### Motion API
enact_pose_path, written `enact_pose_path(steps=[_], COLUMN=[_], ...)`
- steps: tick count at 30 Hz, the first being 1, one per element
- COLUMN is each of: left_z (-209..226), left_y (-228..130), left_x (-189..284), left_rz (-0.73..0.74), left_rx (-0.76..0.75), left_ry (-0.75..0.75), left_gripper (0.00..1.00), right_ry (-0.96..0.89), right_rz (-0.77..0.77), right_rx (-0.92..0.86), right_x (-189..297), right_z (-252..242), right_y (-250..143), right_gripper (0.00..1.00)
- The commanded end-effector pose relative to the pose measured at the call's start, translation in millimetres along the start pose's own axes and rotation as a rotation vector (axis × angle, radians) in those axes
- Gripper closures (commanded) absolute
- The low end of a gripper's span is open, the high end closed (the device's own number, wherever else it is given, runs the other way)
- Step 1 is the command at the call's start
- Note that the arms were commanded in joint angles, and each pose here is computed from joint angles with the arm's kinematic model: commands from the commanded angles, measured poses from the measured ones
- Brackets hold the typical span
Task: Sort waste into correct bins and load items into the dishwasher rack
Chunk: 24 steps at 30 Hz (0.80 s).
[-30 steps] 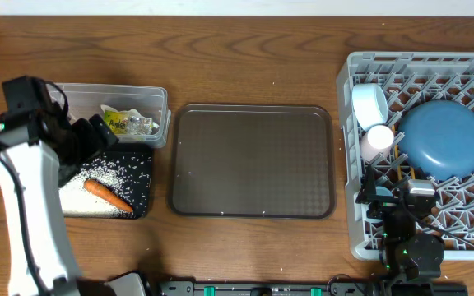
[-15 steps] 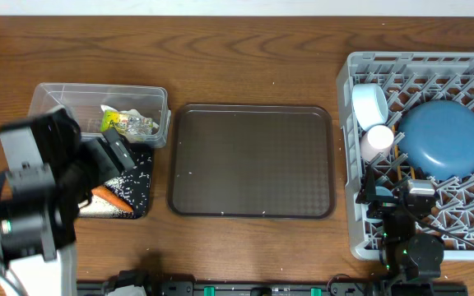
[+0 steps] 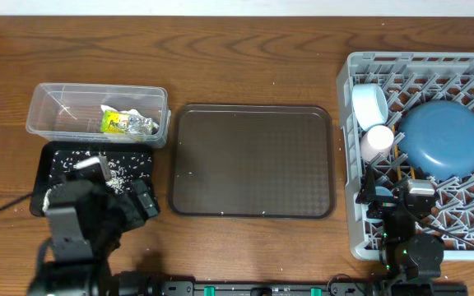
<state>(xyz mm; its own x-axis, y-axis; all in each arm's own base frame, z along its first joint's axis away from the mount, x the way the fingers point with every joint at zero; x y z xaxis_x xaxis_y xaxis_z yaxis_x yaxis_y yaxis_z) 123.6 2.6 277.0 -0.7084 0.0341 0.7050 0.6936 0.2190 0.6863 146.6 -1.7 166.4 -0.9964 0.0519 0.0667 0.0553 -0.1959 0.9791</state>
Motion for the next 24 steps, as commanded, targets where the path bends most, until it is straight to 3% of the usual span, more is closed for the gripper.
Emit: enact_pose_path(steps=[1,14,24], left_z=[3.7,-7.2,0.7], left_y=[-19.2,-40.4,-70.0], left_x=[-18.9,-79.5,-106.7], left_rz=[-0.062,-0.529,-0.576], left_rx=[0.005,-0.018,-0.037], left_ry=[-0.025,-0.277,-0.272], left_gripper=[0.02,0.02,0.02], right_ry=[-0.005,-0.005,-0.005], right_rz=[-0.004,-0.004,-0.004], right_rx=[-0.014,-0.014,-0.014], right_x=[0.1,0.1,0.1], right_z=[-1.1,-1.1,-1.1], right_y=[-0.6,-0.6,-0.6], right_gripper=[0.01,0.01,0.01])
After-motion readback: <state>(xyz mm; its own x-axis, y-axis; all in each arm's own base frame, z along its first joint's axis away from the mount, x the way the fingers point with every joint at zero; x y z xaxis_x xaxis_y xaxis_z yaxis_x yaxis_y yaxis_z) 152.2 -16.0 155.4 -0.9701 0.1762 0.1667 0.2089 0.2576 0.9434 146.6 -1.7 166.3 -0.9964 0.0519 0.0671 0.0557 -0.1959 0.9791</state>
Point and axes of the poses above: each gripper's point midway between its finger pads, its own x axis back along the fingers, its own z axis along the line the jaws close on, y = z × x, the point moved 10 cm from there along x, back along the fingers, and after that the axes turned 9 degrees about -x, right-handed, at the moved point
